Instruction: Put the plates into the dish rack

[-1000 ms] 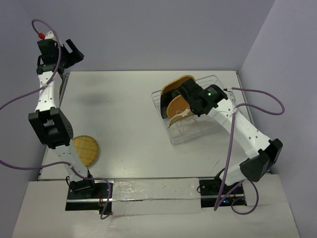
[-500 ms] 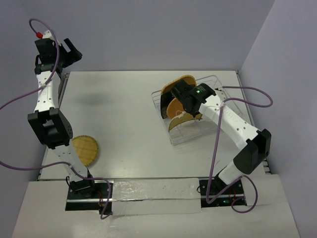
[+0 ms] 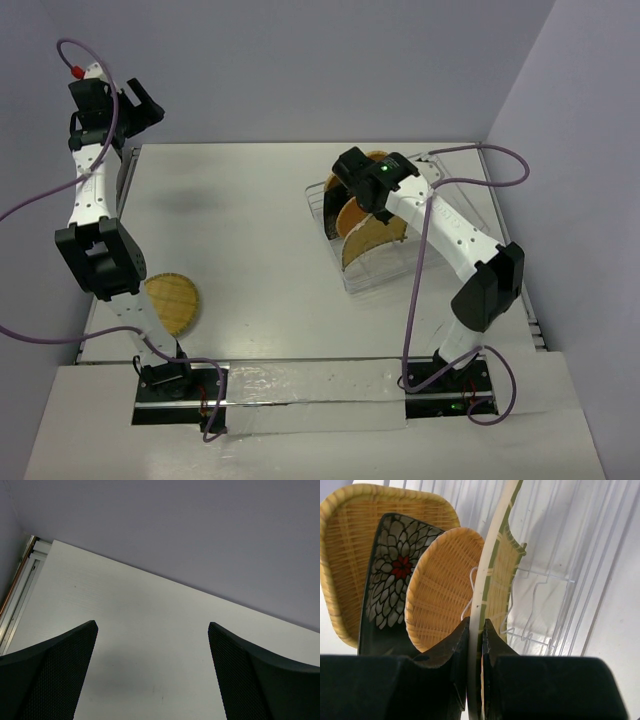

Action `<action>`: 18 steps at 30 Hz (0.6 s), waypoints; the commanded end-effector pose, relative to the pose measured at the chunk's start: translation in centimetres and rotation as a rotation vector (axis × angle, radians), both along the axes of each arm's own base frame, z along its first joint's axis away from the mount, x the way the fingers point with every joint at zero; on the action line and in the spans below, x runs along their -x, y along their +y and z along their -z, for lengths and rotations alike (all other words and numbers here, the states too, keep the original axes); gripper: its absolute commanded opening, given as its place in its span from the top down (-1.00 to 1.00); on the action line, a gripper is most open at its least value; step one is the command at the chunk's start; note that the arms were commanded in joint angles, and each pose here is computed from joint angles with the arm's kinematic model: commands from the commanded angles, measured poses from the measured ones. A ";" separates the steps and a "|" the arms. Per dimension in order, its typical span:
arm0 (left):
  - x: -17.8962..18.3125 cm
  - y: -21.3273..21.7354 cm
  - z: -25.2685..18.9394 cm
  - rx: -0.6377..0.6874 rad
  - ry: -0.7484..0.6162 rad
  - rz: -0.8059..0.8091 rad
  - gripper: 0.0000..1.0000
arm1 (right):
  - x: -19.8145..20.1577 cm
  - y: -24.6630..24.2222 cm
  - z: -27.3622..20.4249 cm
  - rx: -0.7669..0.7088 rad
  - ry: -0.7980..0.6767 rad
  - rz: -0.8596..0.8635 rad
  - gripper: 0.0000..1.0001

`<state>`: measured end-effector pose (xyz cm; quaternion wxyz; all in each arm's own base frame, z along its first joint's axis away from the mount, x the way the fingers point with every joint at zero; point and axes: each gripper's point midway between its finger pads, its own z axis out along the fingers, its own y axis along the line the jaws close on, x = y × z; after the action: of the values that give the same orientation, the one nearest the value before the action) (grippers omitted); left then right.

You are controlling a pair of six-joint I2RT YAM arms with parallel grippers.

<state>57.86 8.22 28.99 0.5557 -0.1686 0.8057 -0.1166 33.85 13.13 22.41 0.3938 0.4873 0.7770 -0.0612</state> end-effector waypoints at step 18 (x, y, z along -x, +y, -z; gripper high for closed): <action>2.4 0.6 -2.8 0.012 -0.046 -0.050 -0.99 | 0.4 -1.0 -3.5 0.214 -0.037 -0.105 -0.48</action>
<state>56.75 8.61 27.15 0.5394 -0.1842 0.8147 -0.1068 34.30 14.48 21.85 0.4182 0.4192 0.8006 -0.0913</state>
